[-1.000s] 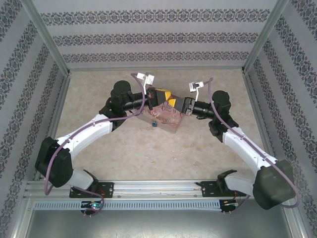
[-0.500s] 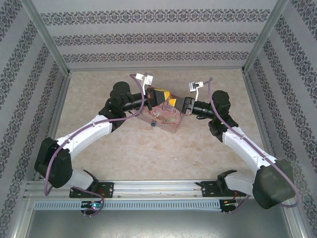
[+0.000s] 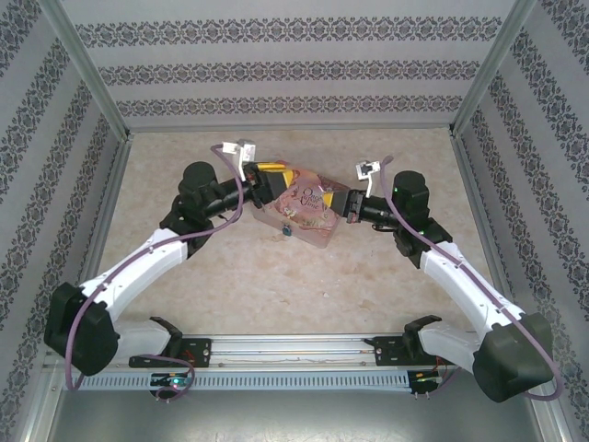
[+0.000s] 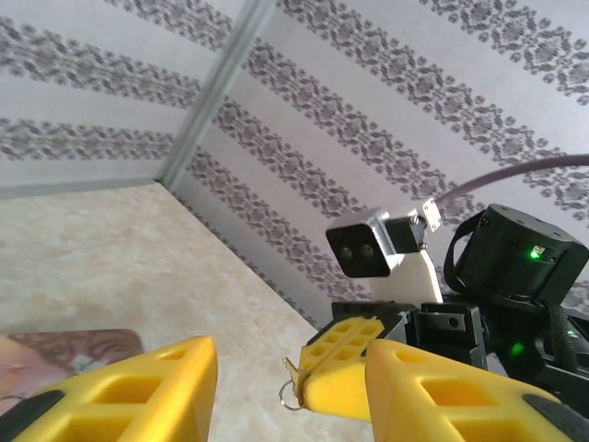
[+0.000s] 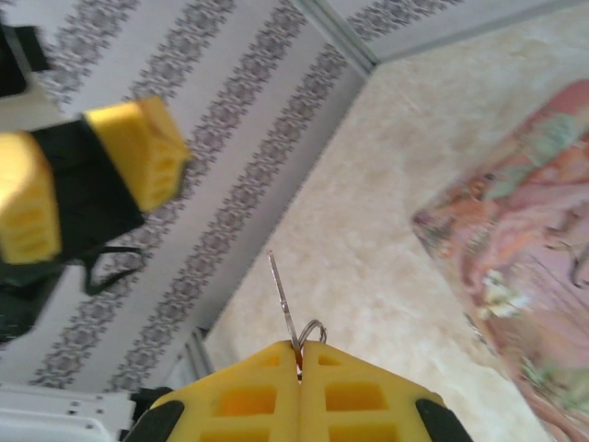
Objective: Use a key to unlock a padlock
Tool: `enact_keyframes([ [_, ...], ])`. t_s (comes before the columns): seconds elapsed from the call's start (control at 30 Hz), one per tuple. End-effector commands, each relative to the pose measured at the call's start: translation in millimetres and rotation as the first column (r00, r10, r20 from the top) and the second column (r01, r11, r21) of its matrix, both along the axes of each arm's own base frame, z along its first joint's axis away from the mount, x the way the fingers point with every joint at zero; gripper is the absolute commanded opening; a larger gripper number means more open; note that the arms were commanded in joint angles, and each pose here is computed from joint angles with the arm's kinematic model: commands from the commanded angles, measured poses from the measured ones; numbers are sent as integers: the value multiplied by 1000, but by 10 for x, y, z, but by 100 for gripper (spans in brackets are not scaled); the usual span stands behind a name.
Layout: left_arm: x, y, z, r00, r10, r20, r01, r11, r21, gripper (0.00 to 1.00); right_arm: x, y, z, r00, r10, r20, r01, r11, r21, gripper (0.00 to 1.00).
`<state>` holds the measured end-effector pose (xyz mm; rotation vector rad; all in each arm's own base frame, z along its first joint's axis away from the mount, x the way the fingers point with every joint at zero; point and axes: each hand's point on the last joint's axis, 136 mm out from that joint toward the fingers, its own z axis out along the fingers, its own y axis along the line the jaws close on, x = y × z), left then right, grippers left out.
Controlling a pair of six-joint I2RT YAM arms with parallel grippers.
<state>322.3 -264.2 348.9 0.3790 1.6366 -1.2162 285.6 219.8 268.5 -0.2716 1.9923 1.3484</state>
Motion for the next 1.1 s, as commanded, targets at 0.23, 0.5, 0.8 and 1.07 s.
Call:
enact_keyframes([
  [0.23, -113, 558, -990, 963, 257, -77, -231, 941, 248, 61, 60, -42, -426, 1000, -19, 17, 22, 978, -208, 0],
  [0.5, -212, 733, -1685, 925, 335, -178, -270, 912, 310, 63, 164, 91, -661, 1000, 18, 21, -13, 976, -216, 0],
  [0.8, -178, 631, -2161, 910, 309, -278, -217, 923, 317, 65, 345, 269, -930, 998, 47, -32, -52, 985, -166, 0],
  [1.07, -58, 481, -2370, 908, 268, -321, -174, 940, 294, 65, 500, 370, -1167, 993, 52, -110, -66, 989, -134, 0],
])
